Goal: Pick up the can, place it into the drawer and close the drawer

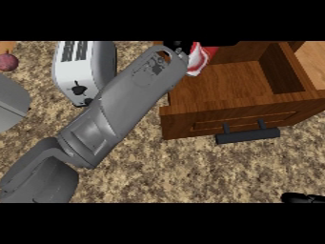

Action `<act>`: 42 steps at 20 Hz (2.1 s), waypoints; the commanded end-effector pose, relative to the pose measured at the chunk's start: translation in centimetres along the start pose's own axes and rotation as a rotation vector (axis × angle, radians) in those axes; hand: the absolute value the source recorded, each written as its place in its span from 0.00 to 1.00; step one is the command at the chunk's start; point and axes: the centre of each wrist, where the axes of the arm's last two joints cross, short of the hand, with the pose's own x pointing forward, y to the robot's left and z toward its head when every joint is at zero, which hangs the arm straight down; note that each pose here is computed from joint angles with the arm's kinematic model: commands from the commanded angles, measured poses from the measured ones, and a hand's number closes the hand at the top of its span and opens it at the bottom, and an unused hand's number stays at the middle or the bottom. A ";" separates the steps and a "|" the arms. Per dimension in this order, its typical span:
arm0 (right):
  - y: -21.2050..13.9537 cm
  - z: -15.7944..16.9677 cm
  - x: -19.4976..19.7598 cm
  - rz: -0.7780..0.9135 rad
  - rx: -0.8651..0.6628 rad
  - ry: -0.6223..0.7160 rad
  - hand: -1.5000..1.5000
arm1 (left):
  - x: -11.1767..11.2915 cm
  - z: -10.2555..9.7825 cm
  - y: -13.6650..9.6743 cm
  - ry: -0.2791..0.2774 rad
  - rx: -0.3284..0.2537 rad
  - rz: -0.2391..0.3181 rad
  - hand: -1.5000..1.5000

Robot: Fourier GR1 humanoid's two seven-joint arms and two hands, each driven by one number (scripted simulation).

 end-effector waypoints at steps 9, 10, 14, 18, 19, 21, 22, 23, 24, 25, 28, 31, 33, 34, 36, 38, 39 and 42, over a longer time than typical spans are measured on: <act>0.5 -1.2 0.4 -0.009 0.026 -0.022 0.00 | -1.5 0.2 -0.1 0.019 0.081 -0.052 0.00; 1.0 0.0 0.9 -0.003 0.023 -0.020 0.00 | -3.6 0.6 0.2 0.030 0.087 -0.042 0.00; -0.3 -1.0 1.5 0.011 0.030 -0.029 0.00 | -2.1 0.3 -0.1 0.014 0.124 -0.041 0.00; 0.8 -1.0 0.3 0.022 0.031 -0.043 0.00 | -3.1 0.8 -0.2 0.012 0.124 -0.018 0.00; -0.2 -0.9 1.0 0.032 0.025 -0.060 0.00 | -1.9 0.5 -0.3 0.017 0.135 -0.014 0.00; -0.9 -0.4 1.1 0.128 0.025 -0.067 0.00 | -2.0 0.3 0.0 0.013 0.167 0.006 0.00; -0.8 -0.6 2.1 0.162 0.035 -0.100 0.00 | -3.7 1.2 -0.3 0.050 0.140 0.014 0.00; -0.4 -0.5 3.0 0.205 0.052 -0.133 0.00 | -3.3 0.9 -0.2 0.047 0.153 0.031 0.00; -0.2 -0.8 3.1 0.250 0.055 -0.147 0.00 | -2.5 0.9 -0.4 0.039 0.163 0.032 0.00; -0.1 -1.4 2.8 0.258 0.075 -0.164 0.00 | -1.2 0.7 -0.6 0.044 0.148 0.060 0.00; 0.2 -1.5 4.7 0.322 0.087 -0.212 0.00 | -1.7 0.8 -0.5 0.041 0.125 0.078 0.00; 1.1 -1.8 4.4 0.410 0.124 -0.231 0.00 | -0.3 0.5 -0.5 0.035 0.127 0.126 0.00; 1.5 -1.4 4.4 0.453 0.127 -0.237 0.00 | -1.1 0.9 -0.6 0.023 0.143 0.137 0.00; 2.7 -1.2 4.5 0.467 0.122 -0.249 0.00 | -0.7 0.6 -0.5 0.009 0.140 0.133 0.00; 1.8 -2.2 4.6 0.582 0.135 -0.259 0.00 | -0.4 0.5 -0.5 0.007 0.170 0.141 0.00; 1.0 -1.5 3.8 0.666 0.145 -0.246 0.00 | -0.7 0.3 -0.2 -0.002 0.178 0.151 0.00; 1.5 -2.9 3.6 0.704 0.151 -0.237 0.00 | 0.1 0.1 -0.3 -0.010 0.162 0.142 0.00; 3.6 -2.2 2.4 0.817 0.185 -0.240 0.00 | -0.5 0.3 -0.3 0.009 0.171 0.137 0.00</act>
